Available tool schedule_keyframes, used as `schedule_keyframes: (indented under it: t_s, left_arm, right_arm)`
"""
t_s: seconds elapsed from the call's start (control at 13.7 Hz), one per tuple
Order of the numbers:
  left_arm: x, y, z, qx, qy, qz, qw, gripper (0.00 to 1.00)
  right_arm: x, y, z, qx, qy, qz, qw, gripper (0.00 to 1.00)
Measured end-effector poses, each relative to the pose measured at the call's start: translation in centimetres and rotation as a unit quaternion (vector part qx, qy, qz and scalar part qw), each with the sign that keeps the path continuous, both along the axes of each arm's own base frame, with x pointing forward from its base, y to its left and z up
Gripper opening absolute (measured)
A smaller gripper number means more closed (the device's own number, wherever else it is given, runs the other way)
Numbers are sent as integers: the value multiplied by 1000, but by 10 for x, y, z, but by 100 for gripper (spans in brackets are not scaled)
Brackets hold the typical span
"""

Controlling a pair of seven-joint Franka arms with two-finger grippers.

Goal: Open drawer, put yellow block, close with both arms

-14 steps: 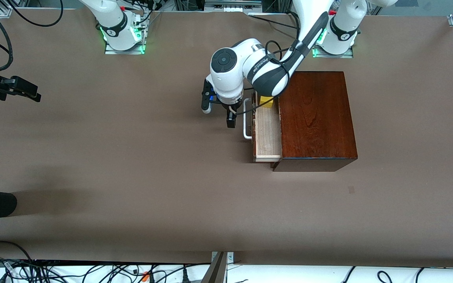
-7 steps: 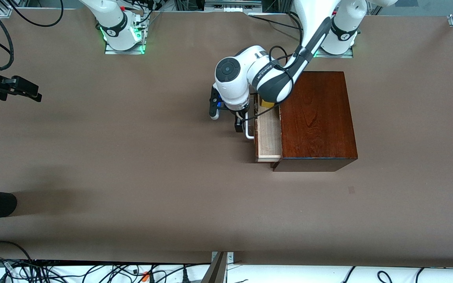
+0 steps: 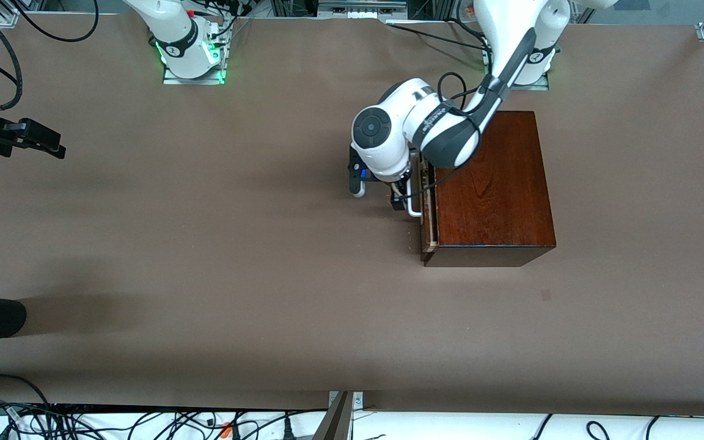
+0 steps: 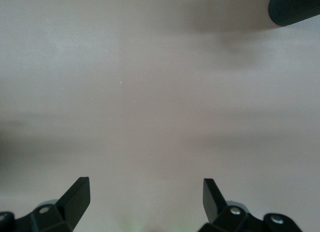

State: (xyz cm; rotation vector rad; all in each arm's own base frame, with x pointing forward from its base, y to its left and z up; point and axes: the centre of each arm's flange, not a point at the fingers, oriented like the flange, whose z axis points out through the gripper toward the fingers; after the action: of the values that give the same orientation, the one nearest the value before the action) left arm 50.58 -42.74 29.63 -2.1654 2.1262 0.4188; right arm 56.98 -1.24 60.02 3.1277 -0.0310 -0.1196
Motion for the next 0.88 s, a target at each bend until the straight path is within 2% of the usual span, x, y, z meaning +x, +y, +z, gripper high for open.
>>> schedule_keyframes:
  t_s: [0.73,0.88]
  left_arm:
    - [4,8,18,3,-1,4,1000,100]
    - [2,11,47,3,-5,46,999,100]
  right_arm:
    - [0,0,-1,0,1,0,1000,100]
    - [0,0,-1,0,1,0,1000,100]
